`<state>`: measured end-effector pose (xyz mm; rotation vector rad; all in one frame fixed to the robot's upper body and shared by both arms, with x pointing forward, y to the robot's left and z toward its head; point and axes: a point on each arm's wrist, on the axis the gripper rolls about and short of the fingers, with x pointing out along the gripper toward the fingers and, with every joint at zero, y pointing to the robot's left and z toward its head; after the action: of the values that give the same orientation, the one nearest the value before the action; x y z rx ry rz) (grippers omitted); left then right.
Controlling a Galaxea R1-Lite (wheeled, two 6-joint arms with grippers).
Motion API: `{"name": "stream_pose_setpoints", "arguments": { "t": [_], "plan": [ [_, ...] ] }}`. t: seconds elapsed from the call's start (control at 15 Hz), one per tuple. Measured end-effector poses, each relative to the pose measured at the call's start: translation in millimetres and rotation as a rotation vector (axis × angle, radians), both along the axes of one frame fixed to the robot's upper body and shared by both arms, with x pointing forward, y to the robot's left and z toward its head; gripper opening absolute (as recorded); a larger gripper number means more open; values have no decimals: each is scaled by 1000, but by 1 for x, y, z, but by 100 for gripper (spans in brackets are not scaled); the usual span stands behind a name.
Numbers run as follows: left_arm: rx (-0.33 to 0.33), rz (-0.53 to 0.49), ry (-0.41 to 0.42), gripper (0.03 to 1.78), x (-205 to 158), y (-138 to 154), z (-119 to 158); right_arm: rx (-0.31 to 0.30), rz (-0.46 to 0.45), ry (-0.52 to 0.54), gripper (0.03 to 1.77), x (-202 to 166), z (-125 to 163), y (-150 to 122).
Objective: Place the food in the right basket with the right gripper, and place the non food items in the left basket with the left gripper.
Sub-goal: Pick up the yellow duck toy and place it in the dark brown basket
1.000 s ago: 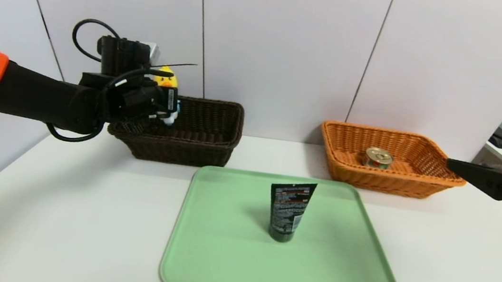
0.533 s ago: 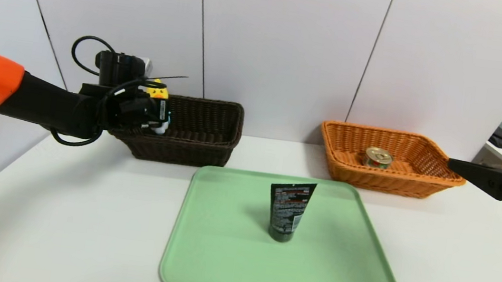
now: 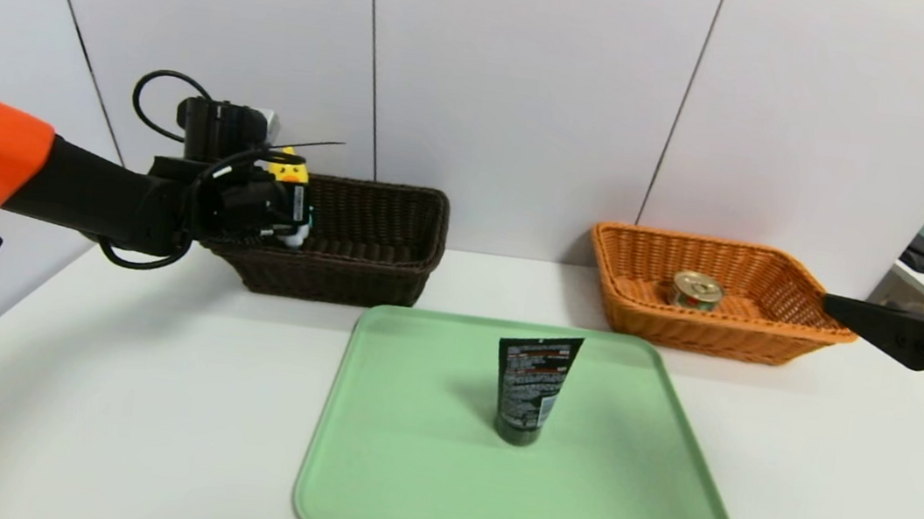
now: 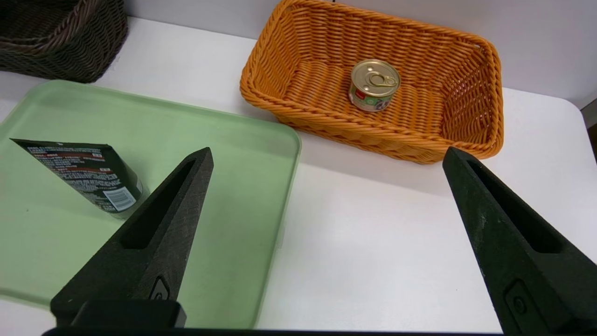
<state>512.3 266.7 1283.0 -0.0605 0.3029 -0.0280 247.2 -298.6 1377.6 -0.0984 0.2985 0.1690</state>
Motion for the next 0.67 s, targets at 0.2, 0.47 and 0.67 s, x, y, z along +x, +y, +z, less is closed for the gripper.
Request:
{"name": "stream_pose_setpoints", "arguments": {
  "t": [0.2,0.47,0.67],
  "plan": [
    [-1,0,-1,40,0,0,0,-1,1,3,170,1,-1,0],
    [-2,-2,-8,91,0,-1,2,-1,1,4,170,1,-1,0],
    [-3,-2,-17,117,1,-2,5,1,7,5,170,1,-1,0]
  ]
}}
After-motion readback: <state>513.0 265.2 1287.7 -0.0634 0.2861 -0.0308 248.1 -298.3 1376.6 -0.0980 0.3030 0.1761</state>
